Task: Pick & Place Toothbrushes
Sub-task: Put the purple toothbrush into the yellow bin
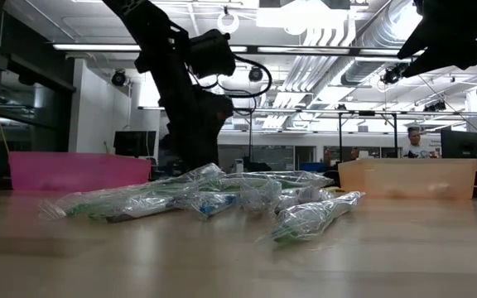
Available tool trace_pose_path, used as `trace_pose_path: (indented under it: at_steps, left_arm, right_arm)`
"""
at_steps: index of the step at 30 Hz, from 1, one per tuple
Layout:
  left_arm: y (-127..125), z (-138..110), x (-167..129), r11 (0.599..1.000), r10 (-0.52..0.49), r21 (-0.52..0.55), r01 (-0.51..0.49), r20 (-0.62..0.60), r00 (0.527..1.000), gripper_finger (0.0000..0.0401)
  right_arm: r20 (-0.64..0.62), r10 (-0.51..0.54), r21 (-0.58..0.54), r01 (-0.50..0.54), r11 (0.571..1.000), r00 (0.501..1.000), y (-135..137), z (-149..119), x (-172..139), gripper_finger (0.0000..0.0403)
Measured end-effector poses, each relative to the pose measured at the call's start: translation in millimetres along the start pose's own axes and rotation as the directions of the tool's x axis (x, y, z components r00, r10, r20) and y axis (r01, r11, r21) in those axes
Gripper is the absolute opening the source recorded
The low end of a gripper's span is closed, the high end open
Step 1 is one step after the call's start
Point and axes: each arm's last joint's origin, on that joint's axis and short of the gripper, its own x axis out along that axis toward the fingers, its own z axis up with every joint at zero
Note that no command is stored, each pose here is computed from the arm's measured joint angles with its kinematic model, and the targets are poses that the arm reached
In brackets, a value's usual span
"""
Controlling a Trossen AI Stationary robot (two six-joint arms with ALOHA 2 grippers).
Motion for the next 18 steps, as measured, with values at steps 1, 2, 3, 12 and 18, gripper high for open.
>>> trace_pose_path:
  at_steps: [1, 2, 3, 12, 18]
  left_arm:
    - [-0.7, -0.6, 2.1, 1.0, 0.002, -0.001, -0.002, -0.002, 1.0, 0.0174]
    - [-2.0, -1.9, 4.4, 1.0, 0.009, -0.006, -0.009, -0.006, 1.0, 0.0174]
    - [-3.0, -4.0, 6.7, 1.0, 0.018, -0.013, -0.019, -0.018, 1.0, 0.0174]
    - [-6.4, -11.6, 24.4, 0.993, 0.116, -0.012, -0.117, -0.022, 0.993, 0.0174]
    - [-3.7, -13.3, 24.7, 0.984, 0.18, -0.008, -0.181, -0.02, 0.983, 0.0131]
  right_arm:
    - [0.0, 0.0, -0.006, 0.0, 1.0, 1.0, 0.0, 0.0, 0.0, 0.0243]
    - [0.0, 0.0, -0.01, 0.0, 1.0, 1.0, -0.1, 0.0, 0.0, 0.0243]
    - [-0.001, -0.001, -0.014, 0.001, 1.0, 1.0, -0.1, -0.1, 0.0, 0.0243]
    - [-0.012, 0.006, -0.035, -0.006, 0.999, 1.0, -0.1, -0.5, 0.0, 0.0243]
    - [-0.041, 0.027, -0.046, -0.029, 0.999, 0.999, 0.4, -1.5, 0.0, 0.0243]
